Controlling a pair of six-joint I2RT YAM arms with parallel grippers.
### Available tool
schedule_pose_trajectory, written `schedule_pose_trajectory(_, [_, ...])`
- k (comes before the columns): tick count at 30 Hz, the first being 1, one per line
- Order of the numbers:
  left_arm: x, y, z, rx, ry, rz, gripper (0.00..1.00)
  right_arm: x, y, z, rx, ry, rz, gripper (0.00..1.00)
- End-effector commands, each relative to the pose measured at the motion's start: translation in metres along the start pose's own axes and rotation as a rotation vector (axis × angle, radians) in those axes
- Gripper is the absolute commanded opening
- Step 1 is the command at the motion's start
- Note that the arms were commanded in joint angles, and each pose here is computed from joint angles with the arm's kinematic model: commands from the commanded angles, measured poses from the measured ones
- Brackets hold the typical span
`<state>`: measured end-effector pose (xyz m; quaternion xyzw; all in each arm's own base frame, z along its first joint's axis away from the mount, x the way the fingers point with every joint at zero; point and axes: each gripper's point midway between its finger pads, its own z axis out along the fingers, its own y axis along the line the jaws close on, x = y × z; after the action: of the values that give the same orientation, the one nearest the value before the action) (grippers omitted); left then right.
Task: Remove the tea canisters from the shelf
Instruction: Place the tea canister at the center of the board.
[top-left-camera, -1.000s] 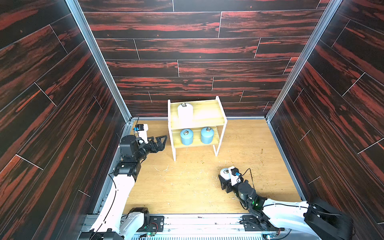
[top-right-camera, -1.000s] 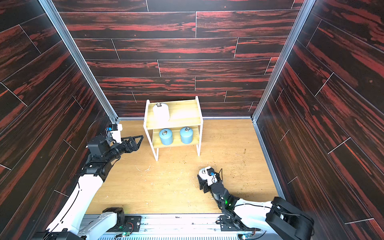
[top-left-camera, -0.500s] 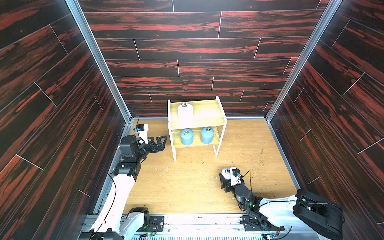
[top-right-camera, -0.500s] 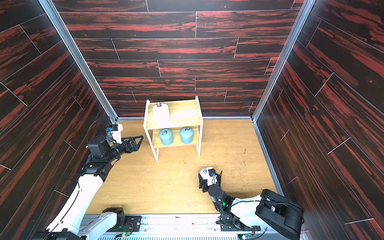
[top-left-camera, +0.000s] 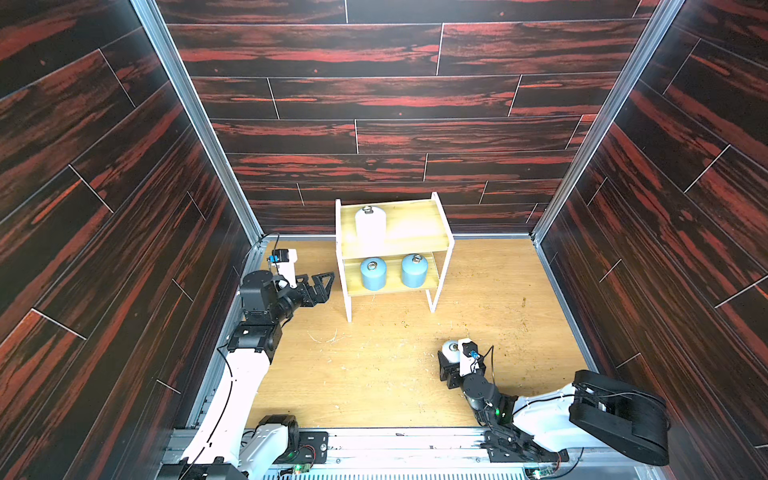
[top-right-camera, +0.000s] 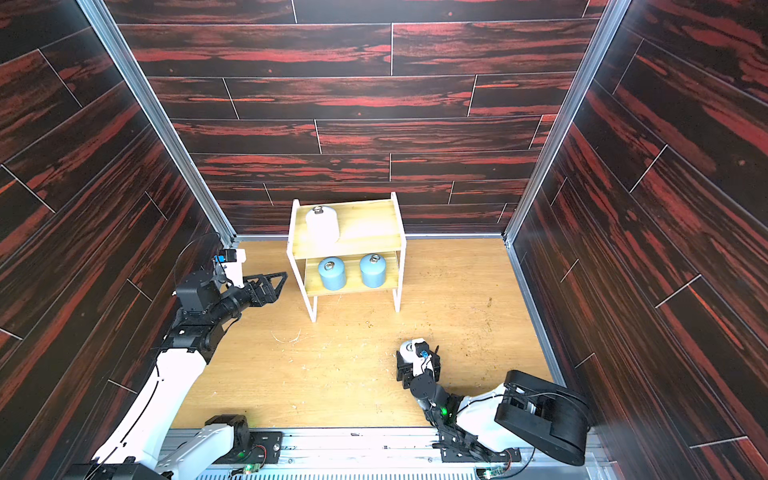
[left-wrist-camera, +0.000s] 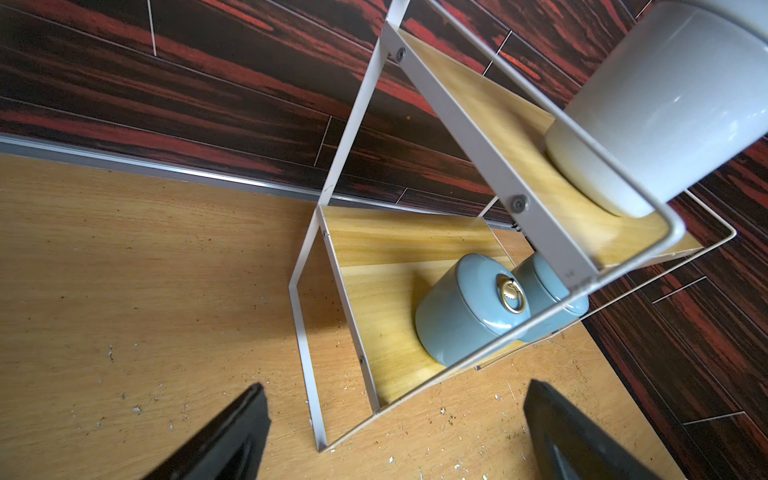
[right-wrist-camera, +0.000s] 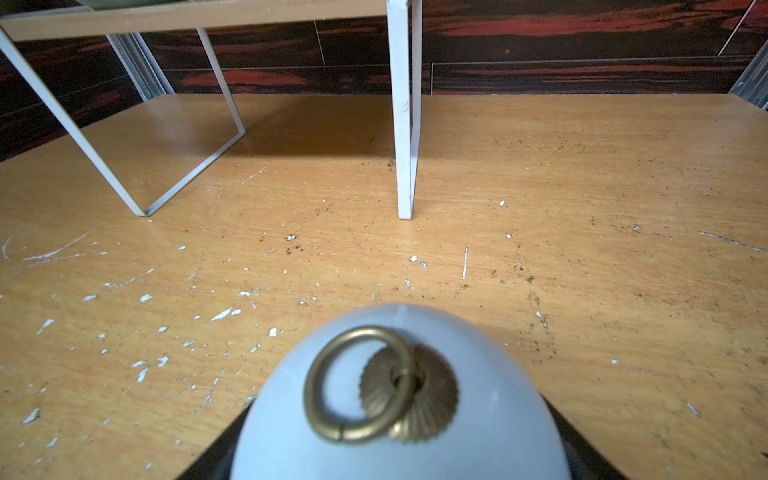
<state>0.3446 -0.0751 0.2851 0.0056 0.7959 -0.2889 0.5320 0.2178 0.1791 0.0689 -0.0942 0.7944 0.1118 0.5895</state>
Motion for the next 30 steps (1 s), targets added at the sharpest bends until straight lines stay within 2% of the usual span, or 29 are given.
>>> schedule_pose_trajectory(1, [0.001,-0.004,-0.003,0.008,0.001,0.021,1.00,0.005,-0.014,-0.008,0.036,-0.022,0.021,0.54])
schedule_pose_trajectory(16, [0.003,-0.005,-0.004,0.010,0.002,0.024,1.00,0.015,-0.009,-0.007,0.062,-0.008,-0.008,0.57])
schedule_pose_trajectory(22, [0.002,-0.005,-0.005,0.011,0.000,0.024,1.00,0.015,-0.009,-0.008,0.063,-0.008,-0.011,0.71])
schedule_pose_trajectory(30, [0.003,-0.005,-0.006,0.010,0.001,0.024,1.00,0.015,-0.008,-0.009,0.064,-0.009,-0.013,0.81])
